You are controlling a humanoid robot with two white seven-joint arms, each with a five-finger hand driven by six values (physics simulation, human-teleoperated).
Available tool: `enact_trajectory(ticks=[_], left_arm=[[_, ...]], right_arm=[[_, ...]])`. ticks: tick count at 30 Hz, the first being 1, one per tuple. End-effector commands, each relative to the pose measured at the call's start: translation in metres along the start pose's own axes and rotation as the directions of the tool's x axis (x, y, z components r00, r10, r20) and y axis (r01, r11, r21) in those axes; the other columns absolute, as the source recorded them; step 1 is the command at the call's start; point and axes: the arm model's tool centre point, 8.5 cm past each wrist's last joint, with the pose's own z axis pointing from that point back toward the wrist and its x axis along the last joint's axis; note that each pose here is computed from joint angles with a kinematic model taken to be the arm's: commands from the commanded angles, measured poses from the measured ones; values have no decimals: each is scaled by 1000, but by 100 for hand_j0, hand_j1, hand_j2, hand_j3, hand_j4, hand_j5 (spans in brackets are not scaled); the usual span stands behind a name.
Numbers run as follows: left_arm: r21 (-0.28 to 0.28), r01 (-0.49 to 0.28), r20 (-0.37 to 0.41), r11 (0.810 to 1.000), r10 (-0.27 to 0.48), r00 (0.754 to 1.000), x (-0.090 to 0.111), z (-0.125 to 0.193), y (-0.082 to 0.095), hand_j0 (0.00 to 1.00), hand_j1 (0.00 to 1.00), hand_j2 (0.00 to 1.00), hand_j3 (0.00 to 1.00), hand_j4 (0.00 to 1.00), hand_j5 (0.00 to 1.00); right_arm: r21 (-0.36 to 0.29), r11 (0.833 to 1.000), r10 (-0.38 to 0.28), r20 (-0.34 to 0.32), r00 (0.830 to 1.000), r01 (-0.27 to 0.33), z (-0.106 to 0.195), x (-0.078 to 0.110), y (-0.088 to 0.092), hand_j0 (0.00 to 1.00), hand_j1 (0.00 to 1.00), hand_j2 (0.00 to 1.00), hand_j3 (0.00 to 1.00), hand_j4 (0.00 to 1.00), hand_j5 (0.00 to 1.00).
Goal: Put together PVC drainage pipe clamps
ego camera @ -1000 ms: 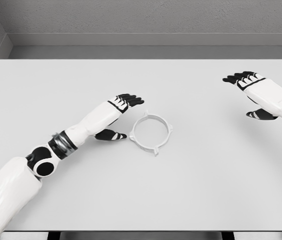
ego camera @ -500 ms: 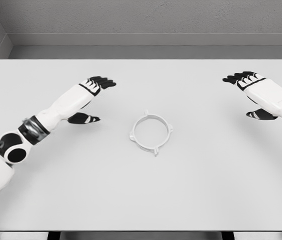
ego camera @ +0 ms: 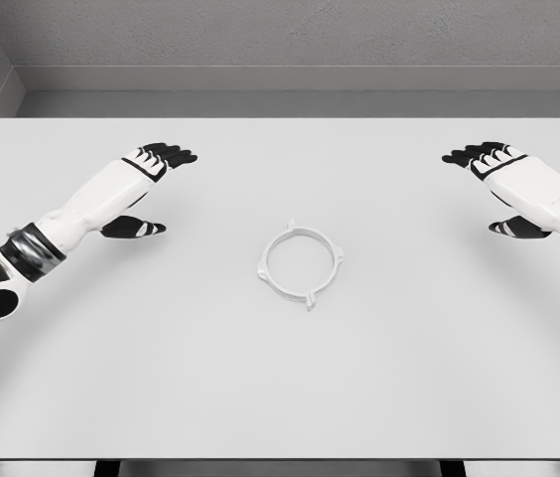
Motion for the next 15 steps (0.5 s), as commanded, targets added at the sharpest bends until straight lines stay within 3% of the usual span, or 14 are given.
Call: enact_trajectory(ticks=[1, 3, 4, 15], left_arm=[[4, -4, -1, 1000, 4, 1000, 0, 0, 1, 100, 100, 100, 100, 100, 100], [4, -4, -1, 1000, 4, 1000, 0, 0, 1, 100, 100, 100, 100, 100, 100], [33, 122, -175, 992, -115, 978, -58, 56, 68, 100, 100, 100, 100, 100, 100], [31, 119, -174, 992, -112, 978, -57, 55, 66, 100, 100, 100, 100, 100, 100]], right_arm=[[-4, 1000, -5, 0, 1000, 5, 0, 0, -1, 100, 100, 100, 100, 100, 100], [-4, 1000, -5, 0, 1000, 5, 0, 0, -1, 100, 100, 100, 100, 100, 100], [-13, 1000, -13, 6, 1000, 13, 1, 1, -1, 100, 100, 100, 100, 100, 100], [-9, 1000, -16, 7, 1000, 16, 0, 1, 0, 100, 100, 100, 100, 100, 100]])
